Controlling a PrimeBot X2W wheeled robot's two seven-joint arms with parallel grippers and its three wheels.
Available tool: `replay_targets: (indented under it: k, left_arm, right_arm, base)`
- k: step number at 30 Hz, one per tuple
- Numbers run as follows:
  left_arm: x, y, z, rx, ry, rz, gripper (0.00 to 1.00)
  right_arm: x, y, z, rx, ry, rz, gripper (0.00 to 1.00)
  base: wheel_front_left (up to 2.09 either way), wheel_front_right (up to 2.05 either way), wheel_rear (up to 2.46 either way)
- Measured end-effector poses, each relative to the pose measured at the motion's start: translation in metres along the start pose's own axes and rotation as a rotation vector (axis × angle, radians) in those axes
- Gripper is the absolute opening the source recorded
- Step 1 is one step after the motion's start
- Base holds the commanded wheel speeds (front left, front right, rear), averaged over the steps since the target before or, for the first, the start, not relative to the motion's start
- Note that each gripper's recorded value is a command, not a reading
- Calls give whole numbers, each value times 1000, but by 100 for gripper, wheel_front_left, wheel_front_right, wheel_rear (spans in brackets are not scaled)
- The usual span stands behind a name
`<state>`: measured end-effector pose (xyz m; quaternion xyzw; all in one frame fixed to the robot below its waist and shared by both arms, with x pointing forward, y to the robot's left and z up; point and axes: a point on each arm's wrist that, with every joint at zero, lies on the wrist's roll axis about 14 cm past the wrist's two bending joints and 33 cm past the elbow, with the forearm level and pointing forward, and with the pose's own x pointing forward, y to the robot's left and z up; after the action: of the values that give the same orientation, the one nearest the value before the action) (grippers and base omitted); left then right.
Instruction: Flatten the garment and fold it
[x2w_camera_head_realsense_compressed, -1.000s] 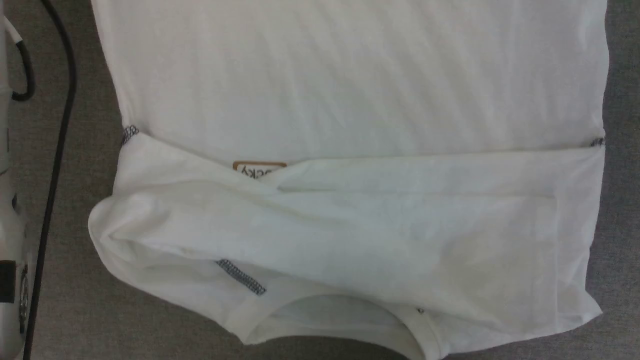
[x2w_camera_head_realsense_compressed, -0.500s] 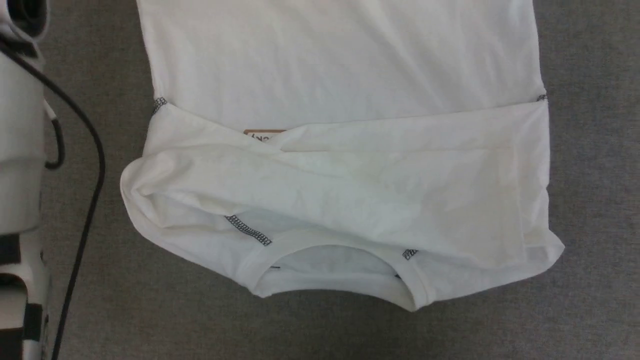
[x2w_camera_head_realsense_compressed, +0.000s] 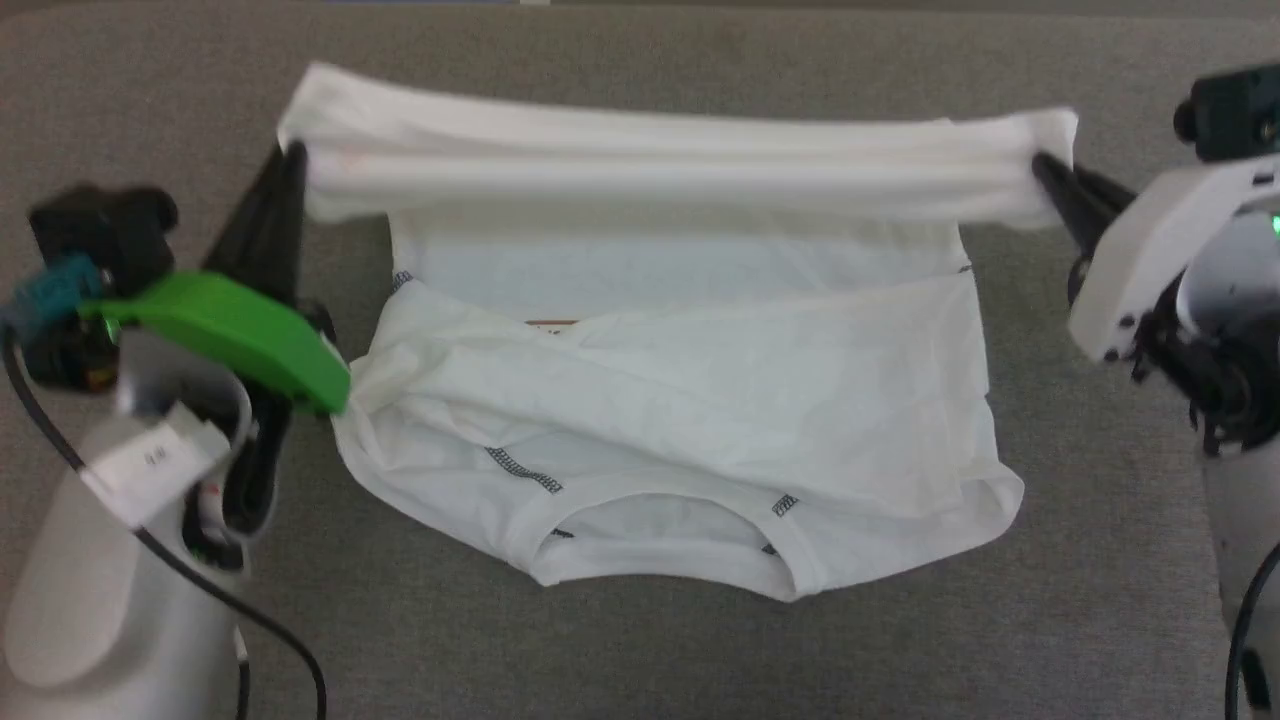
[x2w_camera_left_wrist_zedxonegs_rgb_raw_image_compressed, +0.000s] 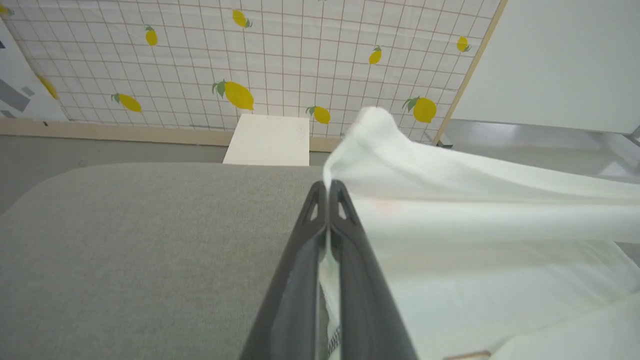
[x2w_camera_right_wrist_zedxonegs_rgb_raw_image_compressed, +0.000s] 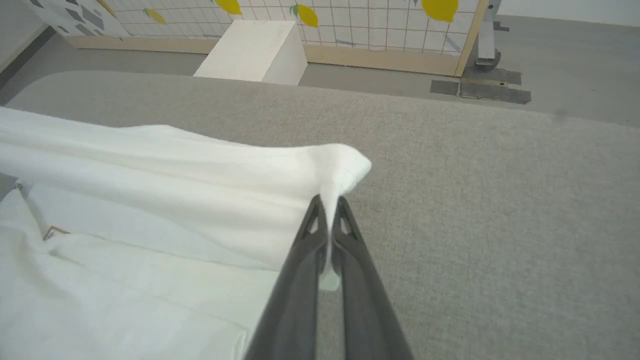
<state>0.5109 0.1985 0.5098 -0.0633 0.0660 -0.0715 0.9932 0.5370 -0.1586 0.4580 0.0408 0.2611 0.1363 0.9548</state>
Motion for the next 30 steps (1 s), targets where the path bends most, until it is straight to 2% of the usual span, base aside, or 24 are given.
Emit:
replay_targets:
  k: [7, 13, 16, 25, 26, 27, 28, 30]
  left_arm:
    - [-77, -7, -43, -122, 84, 76, 0]
    - [-116, -10, -64, -201, 144, 128, 0]
    - [-137, -11, -88, -218, 235, 148, 0]
    - [-154, -8, -133, -245, 407, 191, 0]
    - [-155, -9, -135, -258, 415, 195, 0]
    - [-155, -9, -136, -271, 415, 199, 47]
    - [-155, -9, -137, -282, 418, 207, 100]
    - [-156, -4, -138, -289, 422, 228, 100]
  right_arm:
    - [-52, 16, -58, 170, 49, 3, 0]
    - [-86, 19, -86, 236, 66, -24, 0]
    - [-102, 24, -112, 237, 123, -40, 0]
    - [-106, 31, -154, 192, 262, -53, 0]
    - [-106, 31, -155, 191, 265, -53, 2]
    - [-107, 32, -155, 190, 264, -52, 69]
    - [-107, 32, -154, 192, 256, -53, 100]
    - [-109, 32, -152, 193, 247, -54, 100]
  base:
    - [0, 0, 0]
    - [0, 0, 0]
    - [0, 0, 0]
    - [0, 0, 0]
    - [0, 0, 0]
    - [0, 0, 0]
    - [0, 0, 0]
    - [0, 0, 0]
